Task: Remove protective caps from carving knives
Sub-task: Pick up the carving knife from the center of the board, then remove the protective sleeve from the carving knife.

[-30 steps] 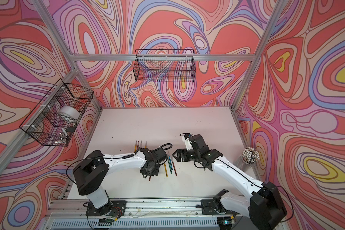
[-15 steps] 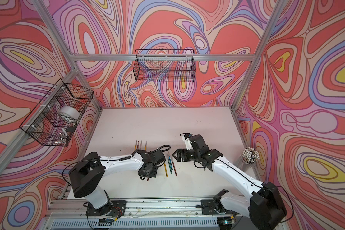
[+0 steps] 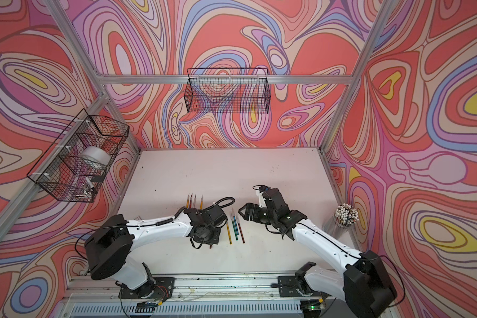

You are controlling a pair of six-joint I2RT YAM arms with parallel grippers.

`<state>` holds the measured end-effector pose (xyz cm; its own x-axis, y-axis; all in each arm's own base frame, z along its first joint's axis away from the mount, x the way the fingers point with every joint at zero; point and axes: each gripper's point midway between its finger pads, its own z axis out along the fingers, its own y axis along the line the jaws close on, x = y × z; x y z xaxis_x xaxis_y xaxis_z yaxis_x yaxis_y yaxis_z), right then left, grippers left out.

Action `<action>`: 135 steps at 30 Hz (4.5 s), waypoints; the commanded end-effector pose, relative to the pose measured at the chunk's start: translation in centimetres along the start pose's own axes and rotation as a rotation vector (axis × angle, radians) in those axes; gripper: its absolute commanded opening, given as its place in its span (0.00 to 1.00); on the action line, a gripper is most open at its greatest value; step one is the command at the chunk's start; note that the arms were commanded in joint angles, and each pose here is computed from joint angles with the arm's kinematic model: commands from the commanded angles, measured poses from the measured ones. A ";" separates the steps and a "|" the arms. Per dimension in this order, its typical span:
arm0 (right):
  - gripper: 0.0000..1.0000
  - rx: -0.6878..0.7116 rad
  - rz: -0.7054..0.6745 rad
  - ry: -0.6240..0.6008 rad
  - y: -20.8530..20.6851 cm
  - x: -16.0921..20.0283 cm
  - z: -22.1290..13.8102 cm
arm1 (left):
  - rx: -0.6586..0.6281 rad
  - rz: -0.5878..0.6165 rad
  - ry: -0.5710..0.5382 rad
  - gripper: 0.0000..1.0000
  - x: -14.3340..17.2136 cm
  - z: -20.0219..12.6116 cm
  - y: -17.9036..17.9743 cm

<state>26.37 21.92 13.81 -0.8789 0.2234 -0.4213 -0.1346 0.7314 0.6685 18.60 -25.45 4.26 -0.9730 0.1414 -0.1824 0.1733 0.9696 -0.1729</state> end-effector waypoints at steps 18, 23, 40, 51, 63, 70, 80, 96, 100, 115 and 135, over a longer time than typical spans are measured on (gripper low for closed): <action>0.48 -0.089 0.108 0.034 1.7 -1.0 3.1 | 0.384 0.134 -0.098 0.08 -1.8 -3.0 -6.8; 0.42 -0.087 0.107 0.046 1.7 -1.1 3.6 | 0.417 0.142 -0.101 0.08 -1.8 -3.3 -7.4; 0.31 -0.066 0.109 0.084 1.1 -0.4 4.5 | 0.468 0.130 -0.118 0.08 -2.3 -3.6 -7.9; 0.23 -0.067 0.114 0.092 1.0 -0.1 4.9 | 0.500 0.124 -0.121 0.08 -2.4 -3.4 -8.2; 0.14 -0.068 0.115 0.079 1.2 -0.2 4.8 | 0.508 0.127 -0.121 0.14 -2.3 -3.3 -8.3; 0.12 -0.084 0.112 0.072 1.6 -0.4 4.4 | 0.525 0.123 -0.118 0.31 -2.3 -3.0 -8.6; 0.12 -0.084 0.117 0.065 1.5 -0.3 4.2 | 0.526 0.124 -0.108 0.16 -2.3 -2.6 -8.8; 0.11 -0.033 0.144 -0.026 1.3 -2.4 3.8 | 0.502 0.178 -0.113 0.04 -1.3 -2.4 -7.8; 0.11 -0.015 0.149 -0.049 1.2 -3.0 3.7 | 0.503 0.181 -0.110 0.04 -0.9 -2.3 -7.7; 0.11 0.038 0.138 -0.137 0.2 -5.8 3.0 | 0.538 0.189 -0.101 0.03 -0.6 -2.4 -8.4; 0.11 0.284 0.008 -0.077 -5.6 -7.7 1.1 | 0.510 0.164 -0.164 0.03 -1.5 -3.1 -7.8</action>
<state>35.04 18.31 14.33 -0.8083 0.3668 -0.4605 0.0209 0.7996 0.6002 17.99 -33.41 8.37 -0.9001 0.2353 -0.3665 0.4200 0.6923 -0.5868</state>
